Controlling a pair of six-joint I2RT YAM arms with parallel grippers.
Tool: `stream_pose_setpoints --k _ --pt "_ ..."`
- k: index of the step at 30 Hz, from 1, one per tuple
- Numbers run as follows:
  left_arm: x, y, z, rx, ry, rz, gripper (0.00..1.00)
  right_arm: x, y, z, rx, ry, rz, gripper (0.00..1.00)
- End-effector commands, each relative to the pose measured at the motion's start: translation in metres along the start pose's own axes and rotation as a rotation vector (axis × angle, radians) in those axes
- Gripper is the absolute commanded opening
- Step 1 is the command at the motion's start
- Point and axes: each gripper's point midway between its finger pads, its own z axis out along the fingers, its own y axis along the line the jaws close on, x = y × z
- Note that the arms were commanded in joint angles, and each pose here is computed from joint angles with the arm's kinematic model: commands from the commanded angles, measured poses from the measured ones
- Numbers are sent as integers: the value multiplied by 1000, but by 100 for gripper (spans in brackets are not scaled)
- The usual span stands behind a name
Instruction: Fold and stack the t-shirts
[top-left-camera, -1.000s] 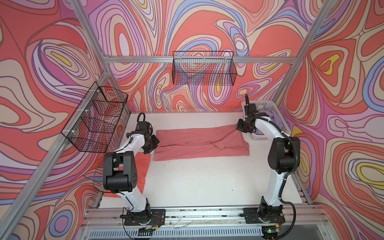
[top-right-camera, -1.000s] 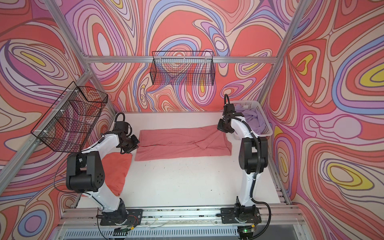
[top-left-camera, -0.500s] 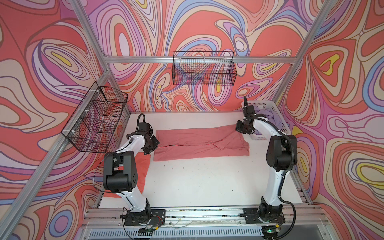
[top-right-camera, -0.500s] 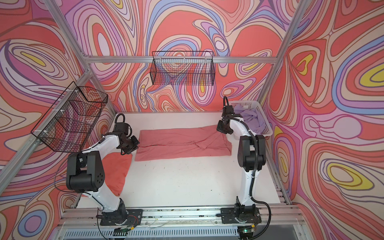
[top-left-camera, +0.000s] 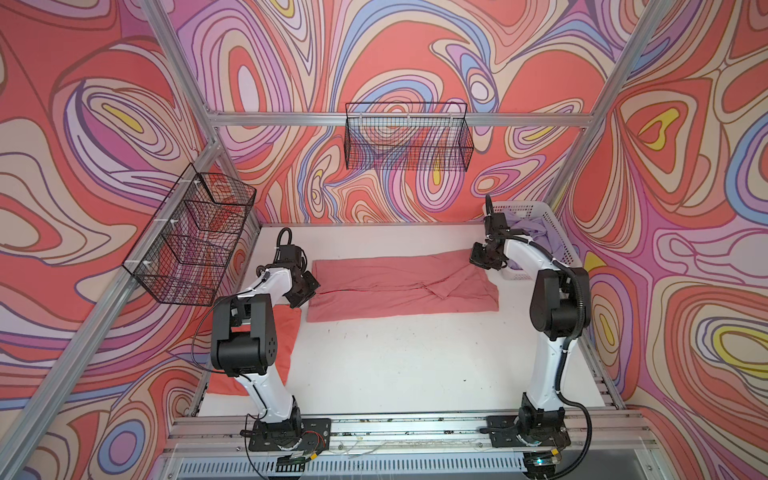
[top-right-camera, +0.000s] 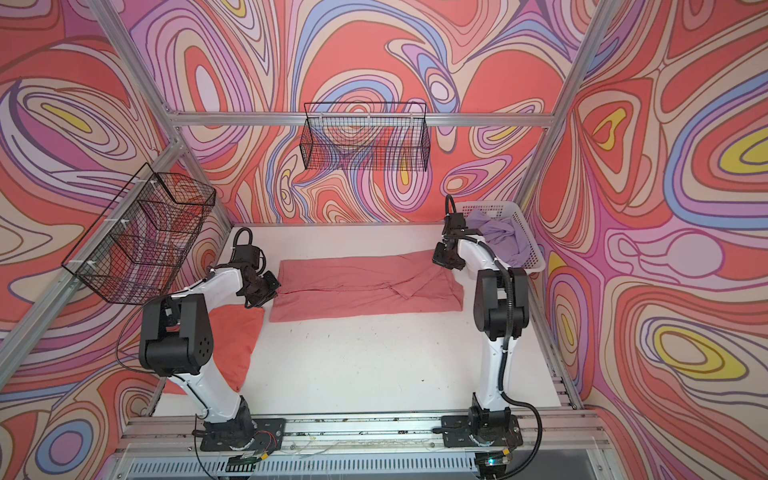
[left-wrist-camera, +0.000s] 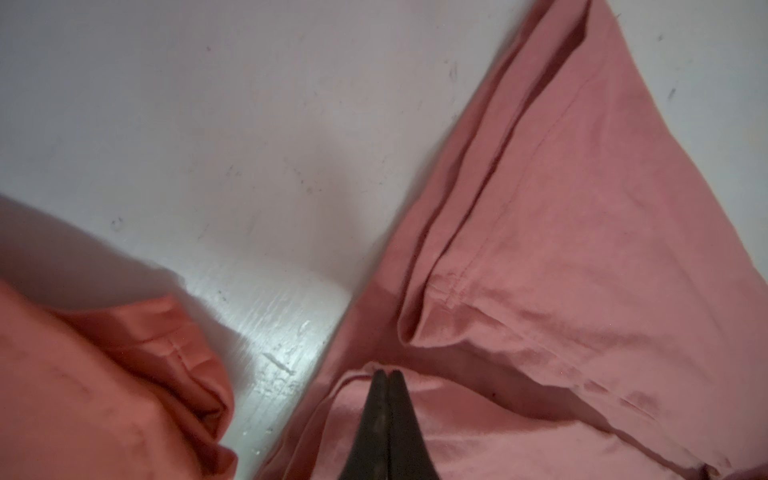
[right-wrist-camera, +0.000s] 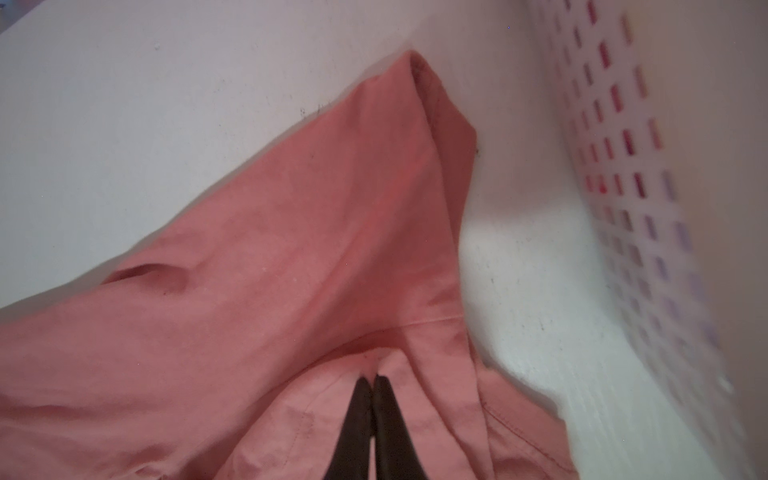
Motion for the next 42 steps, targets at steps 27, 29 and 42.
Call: stream_pose_setpoints --k 27,29,42 --pt "-27 2 -28 -50 -148 10 72 -1 15 -20 -83 -46 -5 53" --pt "-25 -1 -35 -51 -157 25 77 19 23 -23 -98 -13 -21 56" --pt "49 -44 -20 59 -32 125 79 126 79 -14 -306 147 0 66"
